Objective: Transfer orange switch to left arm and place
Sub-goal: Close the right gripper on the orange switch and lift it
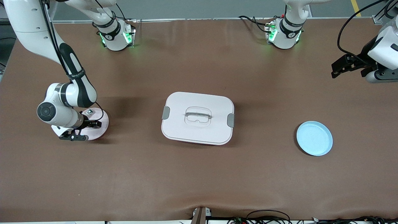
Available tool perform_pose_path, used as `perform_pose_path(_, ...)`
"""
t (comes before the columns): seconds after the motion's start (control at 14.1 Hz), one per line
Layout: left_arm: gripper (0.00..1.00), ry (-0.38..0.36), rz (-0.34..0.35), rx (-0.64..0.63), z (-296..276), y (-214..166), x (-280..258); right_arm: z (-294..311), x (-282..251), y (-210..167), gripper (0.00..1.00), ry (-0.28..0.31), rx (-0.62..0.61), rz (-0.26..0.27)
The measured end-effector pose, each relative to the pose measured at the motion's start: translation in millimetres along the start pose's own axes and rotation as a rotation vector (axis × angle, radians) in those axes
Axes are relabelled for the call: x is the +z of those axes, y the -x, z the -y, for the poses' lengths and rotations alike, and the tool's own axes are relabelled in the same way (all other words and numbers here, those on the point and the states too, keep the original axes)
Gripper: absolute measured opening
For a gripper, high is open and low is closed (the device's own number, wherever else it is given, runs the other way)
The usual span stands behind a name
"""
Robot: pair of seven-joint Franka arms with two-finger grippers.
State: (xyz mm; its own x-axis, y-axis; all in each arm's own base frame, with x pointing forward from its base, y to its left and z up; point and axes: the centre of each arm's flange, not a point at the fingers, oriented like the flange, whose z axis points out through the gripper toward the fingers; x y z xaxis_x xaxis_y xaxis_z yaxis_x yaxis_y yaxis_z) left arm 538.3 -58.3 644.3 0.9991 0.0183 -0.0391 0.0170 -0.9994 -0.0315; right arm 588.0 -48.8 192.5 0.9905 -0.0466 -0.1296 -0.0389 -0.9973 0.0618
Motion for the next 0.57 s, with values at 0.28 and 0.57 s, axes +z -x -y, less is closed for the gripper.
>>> perform_pose_path(0.28, 1.00, 0.000, 0.000, 0.000, 0, 0, 0, -2, -60, -7, 0.73, -0.001, -0.012, 0.064)
perform_pose_path(0.57, 1.00, 0.000, 0.000, 0.001, 0, 0, 0, 20, -143, -3, 0.73, 0.003, -0.033, 0.146)
